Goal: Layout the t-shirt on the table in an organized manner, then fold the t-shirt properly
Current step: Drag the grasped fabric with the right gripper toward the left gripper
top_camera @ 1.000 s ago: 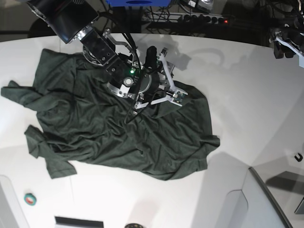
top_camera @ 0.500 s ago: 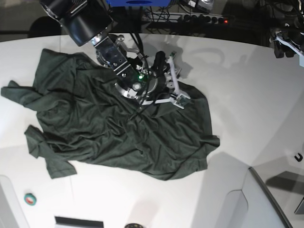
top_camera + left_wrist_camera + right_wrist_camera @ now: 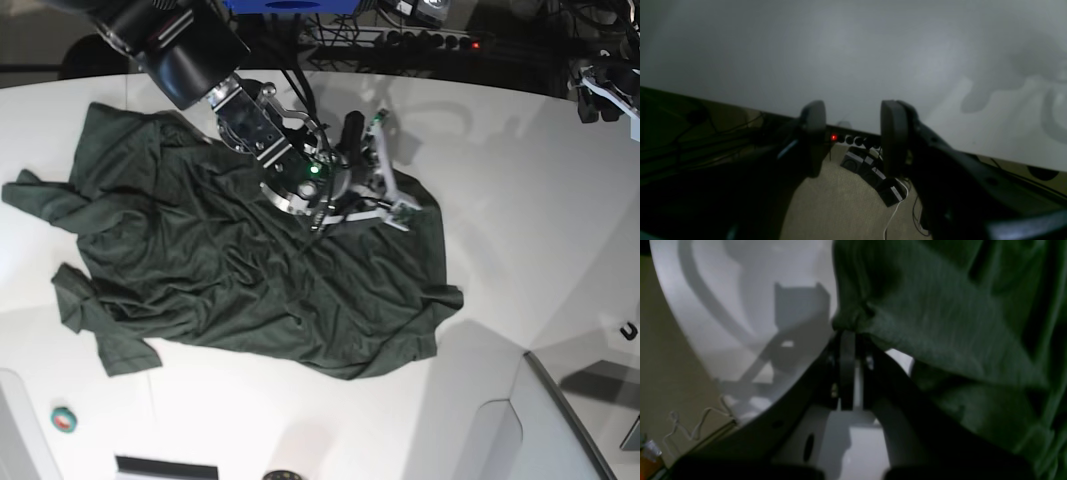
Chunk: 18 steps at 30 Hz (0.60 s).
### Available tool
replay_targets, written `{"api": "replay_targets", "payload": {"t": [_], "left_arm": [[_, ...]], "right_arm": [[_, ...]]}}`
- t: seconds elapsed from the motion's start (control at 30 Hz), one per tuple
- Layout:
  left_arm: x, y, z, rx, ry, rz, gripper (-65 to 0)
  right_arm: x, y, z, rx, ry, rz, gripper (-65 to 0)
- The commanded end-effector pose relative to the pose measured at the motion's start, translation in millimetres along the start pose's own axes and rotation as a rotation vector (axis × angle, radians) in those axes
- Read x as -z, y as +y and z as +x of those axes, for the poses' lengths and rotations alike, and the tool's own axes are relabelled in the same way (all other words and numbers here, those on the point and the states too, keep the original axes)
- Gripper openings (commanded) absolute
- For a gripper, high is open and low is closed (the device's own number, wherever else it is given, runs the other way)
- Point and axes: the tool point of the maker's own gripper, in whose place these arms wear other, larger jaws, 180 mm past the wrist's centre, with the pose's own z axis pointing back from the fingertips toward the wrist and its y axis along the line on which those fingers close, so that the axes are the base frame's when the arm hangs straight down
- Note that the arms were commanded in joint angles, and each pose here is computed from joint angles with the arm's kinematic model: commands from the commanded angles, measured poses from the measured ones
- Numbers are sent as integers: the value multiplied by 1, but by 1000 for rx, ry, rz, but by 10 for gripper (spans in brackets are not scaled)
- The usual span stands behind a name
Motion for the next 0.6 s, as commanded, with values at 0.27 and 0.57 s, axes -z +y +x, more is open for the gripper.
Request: {"api": "replay_targets", "payload": {"t": [0.27, 0.57], "left_arm": [[-5, 6, 15, 26, -38, 8, -382], [-5, 5, 17, 32, -42, 7, -382]], "right_arm": [[-16, 42, 88, -46, -205, 169, -621], [-48, 42, 141, 96, -397, 217, -210]]}}
